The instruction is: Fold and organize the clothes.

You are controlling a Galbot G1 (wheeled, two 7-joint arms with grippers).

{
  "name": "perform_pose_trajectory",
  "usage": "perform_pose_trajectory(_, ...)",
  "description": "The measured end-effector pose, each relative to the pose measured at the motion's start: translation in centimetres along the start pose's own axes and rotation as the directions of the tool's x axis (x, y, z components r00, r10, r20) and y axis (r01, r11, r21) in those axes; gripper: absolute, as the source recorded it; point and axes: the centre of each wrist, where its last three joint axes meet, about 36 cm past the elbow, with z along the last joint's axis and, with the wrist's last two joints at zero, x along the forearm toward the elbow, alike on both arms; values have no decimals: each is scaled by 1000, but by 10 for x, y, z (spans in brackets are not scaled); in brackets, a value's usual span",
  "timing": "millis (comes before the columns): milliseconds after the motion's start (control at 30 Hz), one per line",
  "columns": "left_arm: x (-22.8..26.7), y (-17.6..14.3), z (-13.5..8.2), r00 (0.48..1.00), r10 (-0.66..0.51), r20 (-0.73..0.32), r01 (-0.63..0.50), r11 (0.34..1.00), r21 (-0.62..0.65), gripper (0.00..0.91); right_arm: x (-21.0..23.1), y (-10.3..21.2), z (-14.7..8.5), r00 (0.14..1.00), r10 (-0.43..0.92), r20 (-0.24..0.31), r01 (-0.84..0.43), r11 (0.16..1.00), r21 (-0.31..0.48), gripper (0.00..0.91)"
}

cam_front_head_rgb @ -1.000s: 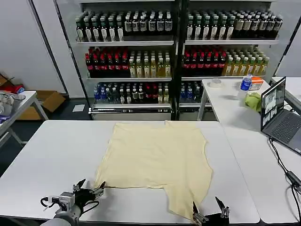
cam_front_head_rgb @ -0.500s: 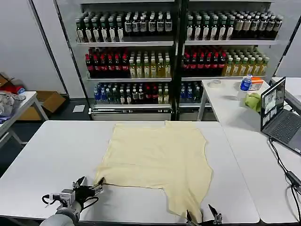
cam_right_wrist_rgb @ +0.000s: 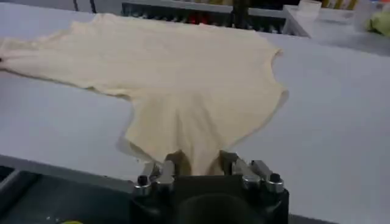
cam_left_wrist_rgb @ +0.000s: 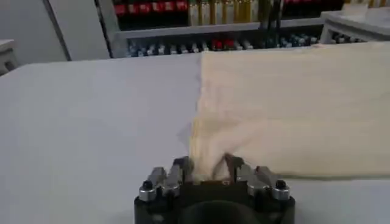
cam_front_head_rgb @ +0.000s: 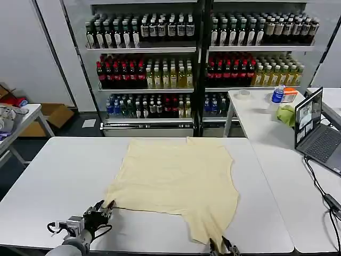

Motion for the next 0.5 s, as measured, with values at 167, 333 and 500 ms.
perform_pose_trajectory(167, 4, -1, 0, 1000, 2, -1, -2, 1000, 4, 30, 4, -1, -3, 1000, 2, 19, -1, 1000, -4, 0)
perform_pose_trajectory(333, 11, -3, -3, 1000, 5, 10, -5, 1000, 15, 20, 13, -5, -10, 999, 1, 54, -1, 1000, -6, 0)
perform_pose_trajectory(500, 24, -7, -8, 1000, 13, 25, -14, 1000, 23, 20, 26, -9, -19, 996, 3, 89, -2, 1000, -3, 0)
